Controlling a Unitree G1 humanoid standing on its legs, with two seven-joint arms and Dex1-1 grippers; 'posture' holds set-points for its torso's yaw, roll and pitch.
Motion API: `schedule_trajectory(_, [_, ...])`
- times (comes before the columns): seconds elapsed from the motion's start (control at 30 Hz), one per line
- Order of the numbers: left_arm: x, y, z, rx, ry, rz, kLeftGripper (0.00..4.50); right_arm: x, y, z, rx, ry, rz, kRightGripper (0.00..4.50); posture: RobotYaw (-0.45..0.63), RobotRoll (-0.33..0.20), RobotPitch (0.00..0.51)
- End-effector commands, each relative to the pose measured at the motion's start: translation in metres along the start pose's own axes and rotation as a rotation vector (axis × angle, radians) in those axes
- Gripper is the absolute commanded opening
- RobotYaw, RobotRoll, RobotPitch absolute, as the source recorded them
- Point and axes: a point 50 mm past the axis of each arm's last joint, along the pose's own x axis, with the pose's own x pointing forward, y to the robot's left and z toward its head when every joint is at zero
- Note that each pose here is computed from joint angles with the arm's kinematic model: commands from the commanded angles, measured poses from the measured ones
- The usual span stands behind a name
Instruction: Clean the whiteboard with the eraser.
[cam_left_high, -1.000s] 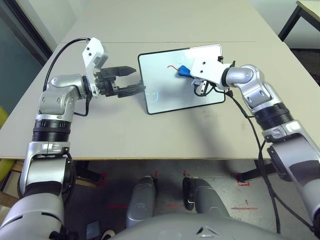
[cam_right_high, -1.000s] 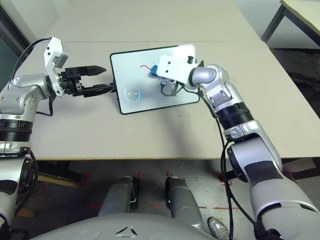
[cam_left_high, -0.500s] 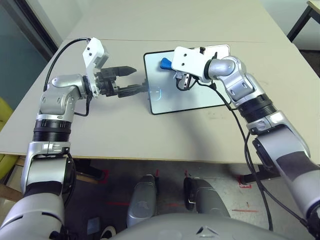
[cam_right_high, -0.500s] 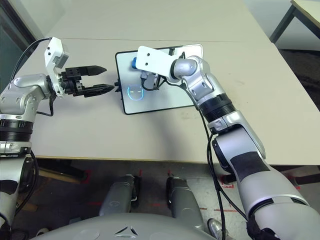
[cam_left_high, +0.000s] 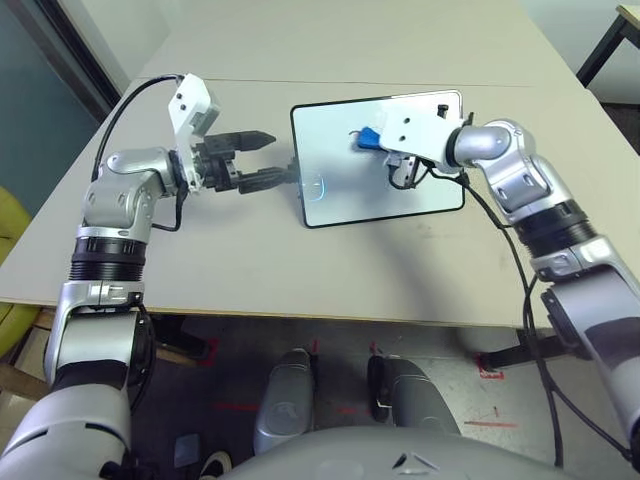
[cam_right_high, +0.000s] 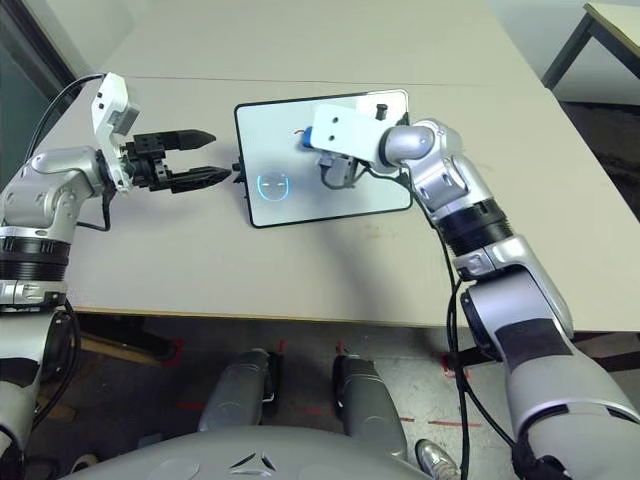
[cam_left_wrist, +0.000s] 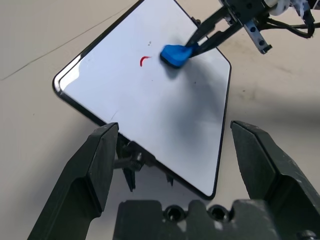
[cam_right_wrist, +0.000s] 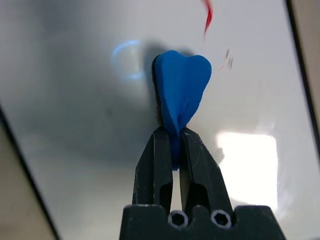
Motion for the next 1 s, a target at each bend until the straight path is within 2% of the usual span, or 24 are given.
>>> schedule_trajectory(0.03, [0.003, 0.002, -0.001, 0.004, 0.016, -0.008, 4.5, -0.006, 0.005, -0.015, 0.008, 0.073, 0.037, 0.0, 0.24, 0.0, 0.117])
schedule_trajectory(0.23, [0.005, 0.003, -0.001, 0.005, 0.011, -0.012, 4.5, -0.005, 0.0, -0.011, -0.004, 0.071, 0.024, 0.0, 0.24, 0.0, 0.116])
schedule_trajectory(0.6, [0.0, 0.001, -0.002, 0.004, 0.01, 0.006, 4.5, 0.015, -0.004, 0.023, -0.039, -0.021, 0.024, 0.0, 0.27, 0.0, 0.114])
schedule_trajectory(1.0, [-0.001, 0.002, -0.002, 0.003, 0.002, 0.023, 4.5, 0.033, -0.004, 0.07, -0.095, -0.135, 0.03, 0.0, 0.27, 0.0, 0.11])
